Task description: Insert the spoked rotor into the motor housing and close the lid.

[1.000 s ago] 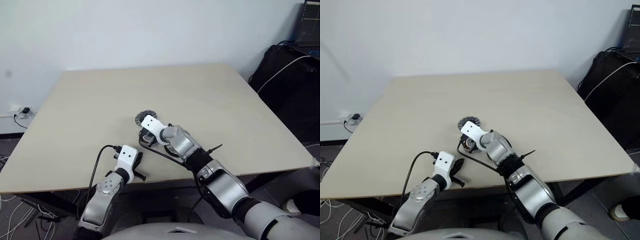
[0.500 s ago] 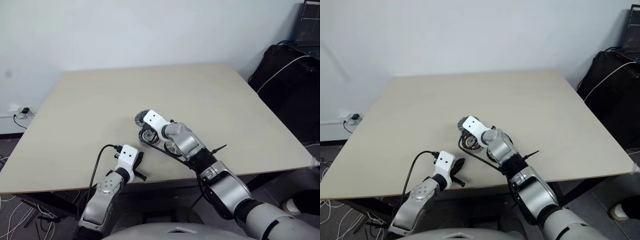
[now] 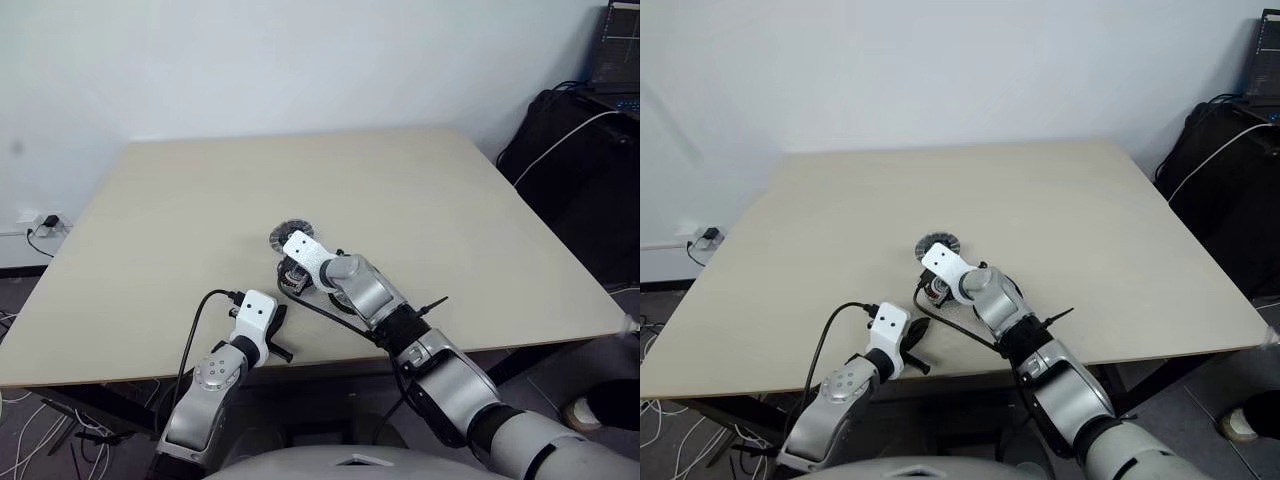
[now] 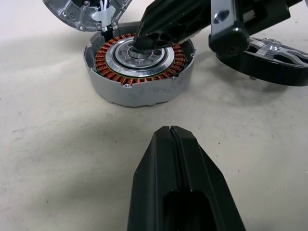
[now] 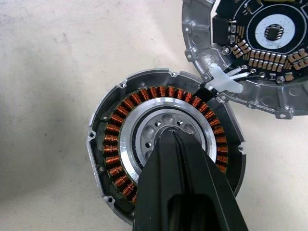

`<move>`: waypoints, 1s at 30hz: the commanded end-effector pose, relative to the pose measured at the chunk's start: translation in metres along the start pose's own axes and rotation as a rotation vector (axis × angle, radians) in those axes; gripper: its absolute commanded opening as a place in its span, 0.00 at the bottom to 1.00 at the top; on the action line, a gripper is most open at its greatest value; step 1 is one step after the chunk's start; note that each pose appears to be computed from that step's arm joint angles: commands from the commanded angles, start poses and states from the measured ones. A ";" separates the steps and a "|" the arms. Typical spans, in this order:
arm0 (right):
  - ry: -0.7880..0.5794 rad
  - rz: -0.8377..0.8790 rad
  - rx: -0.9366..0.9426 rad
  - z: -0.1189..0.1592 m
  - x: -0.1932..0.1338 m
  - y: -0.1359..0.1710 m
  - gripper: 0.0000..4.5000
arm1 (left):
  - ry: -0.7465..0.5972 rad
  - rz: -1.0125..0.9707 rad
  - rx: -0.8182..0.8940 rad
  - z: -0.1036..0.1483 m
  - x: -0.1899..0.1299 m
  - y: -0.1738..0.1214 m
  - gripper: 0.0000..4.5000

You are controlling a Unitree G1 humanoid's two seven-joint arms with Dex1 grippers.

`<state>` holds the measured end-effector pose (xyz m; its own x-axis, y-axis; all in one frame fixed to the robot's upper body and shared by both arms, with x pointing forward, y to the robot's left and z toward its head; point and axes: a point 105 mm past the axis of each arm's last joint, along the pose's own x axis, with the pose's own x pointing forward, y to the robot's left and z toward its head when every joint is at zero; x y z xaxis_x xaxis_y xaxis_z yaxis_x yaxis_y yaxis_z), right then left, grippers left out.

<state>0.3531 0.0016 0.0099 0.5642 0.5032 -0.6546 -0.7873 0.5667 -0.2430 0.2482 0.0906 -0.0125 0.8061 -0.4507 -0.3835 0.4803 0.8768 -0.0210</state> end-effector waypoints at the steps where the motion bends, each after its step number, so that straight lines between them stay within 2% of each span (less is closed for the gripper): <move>1: -0.041 0.004 -0.012 0.014 -0.003 0.000 0.00 | -0.035 0.002 0.013 0.010 -0.001 0.002 0.00; 23: -0.019 0.037 -0.011 0.006 -0.001 0.007 0.00 | -0.029 0.007 0.012 0.009 0.000 0.002 0.00; 30: -0.058 0.002 0.000 0.015 -0.004 0.000 0.00 | -0.030 0.004 0.013 0.009 0.000 0.002 0.00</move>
<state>0.3495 0.0036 0.0076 0.5449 0.5156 -0.6612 -0.8013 0.5525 -0.2295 0.2483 0.0908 -0.0126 0.8061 -0.4501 -0.3842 0.4801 0.8770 -0.0202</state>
